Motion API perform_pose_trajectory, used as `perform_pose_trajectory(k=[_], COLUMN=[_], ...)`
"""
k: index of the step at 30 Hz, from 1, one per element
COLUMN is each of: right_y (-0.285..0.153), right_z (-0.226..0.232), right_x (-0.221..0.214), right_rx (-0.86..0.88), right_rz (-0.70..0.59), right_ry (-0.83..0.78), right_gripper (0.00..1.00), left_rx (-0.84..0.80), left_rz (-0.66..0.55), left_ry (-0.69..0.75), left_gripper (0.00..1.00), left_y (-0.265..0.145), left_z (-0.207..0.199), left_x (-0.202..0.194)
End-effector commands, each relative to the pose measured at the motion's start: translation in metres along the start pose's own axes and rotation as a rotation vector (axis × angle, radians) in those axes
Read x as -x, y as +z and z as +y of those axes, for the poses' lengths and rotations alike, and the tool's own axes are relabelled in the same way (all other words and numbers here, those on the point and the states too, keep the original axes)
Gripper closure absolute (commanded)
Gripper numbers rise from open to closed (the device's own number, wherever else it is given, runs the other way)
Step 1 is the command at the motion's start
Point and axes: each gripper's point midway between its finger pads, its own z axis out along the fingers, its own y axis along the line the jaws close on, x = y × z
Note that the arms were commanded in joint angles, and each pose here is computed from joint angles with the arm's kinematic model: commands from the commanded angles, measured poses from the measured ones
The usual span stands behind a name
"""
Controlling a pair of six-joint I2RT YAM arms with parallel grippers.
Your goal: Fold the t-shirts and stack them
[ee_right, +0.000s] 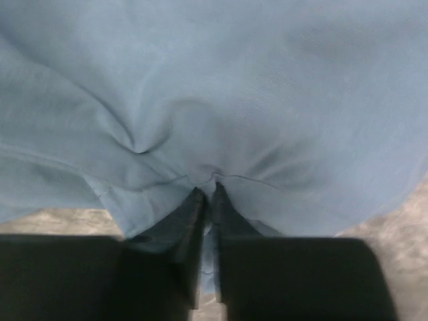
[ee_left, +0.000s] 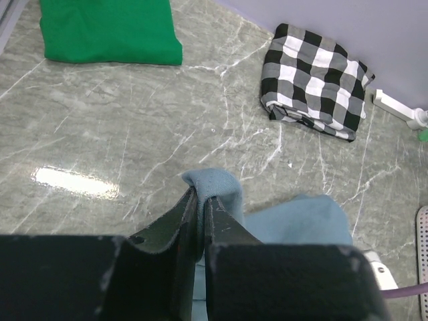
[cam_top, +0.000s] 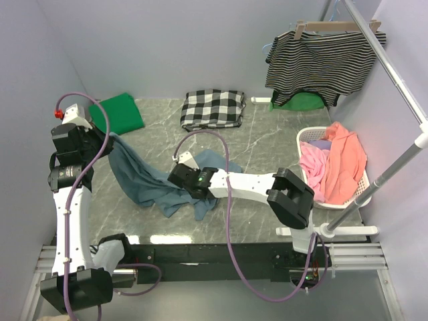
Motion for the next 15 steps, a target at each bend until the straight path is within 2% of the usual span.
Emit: perform_pose_trajectory(k=[1,3,4,6,7,11,15], right_y=[-0.021,-0.035,-0.057,-0.078,-0.105,-0.161,-0.209], right_z=[-0.024,-0.040,-0.055,-0.076,-0.098,-0.145,-0.185], right_x=[0.016,0.020,0.035,0.040,0.051,0.060,0.060], right_rx=[-0.095,-0.137,-0.152,-0.189,-0.221,-0.265,-0.299], right_rz=[-0.065,-0.101,-0.166,-0.216,-0.281,-0.395,-0.477], right_ry=[0.043,0.060,0.095,0.129,0.175,0.263,0.342], right_gripper=[1.00,1.00,1.00,1.00,1.00,1.00,1.00], left_rx=[-0.029,-0.020,-0.020,-0.013,-0.010,-0.008,0.019], left_rz=[-0.028,-0.030,-0.034,-0.035,-0.036,-0.038,-0.092], left_ry=[0.029,0.030,0.034,0.038,0.041,0.055,0.088], left_gripper=[0.89,0.89,0.89,0.89,0.89,0.91,0.90], left_y=[0.000,0.000,-0.001,-0.001,-0.002,-0.008,-0.024], left_z=[-0.003,-0.002,-0.002,-0.001,-0.001,-0.002,-0.005], left_x=[0.007,0.007,0.008,0.008,0.008,0.012,0.029])
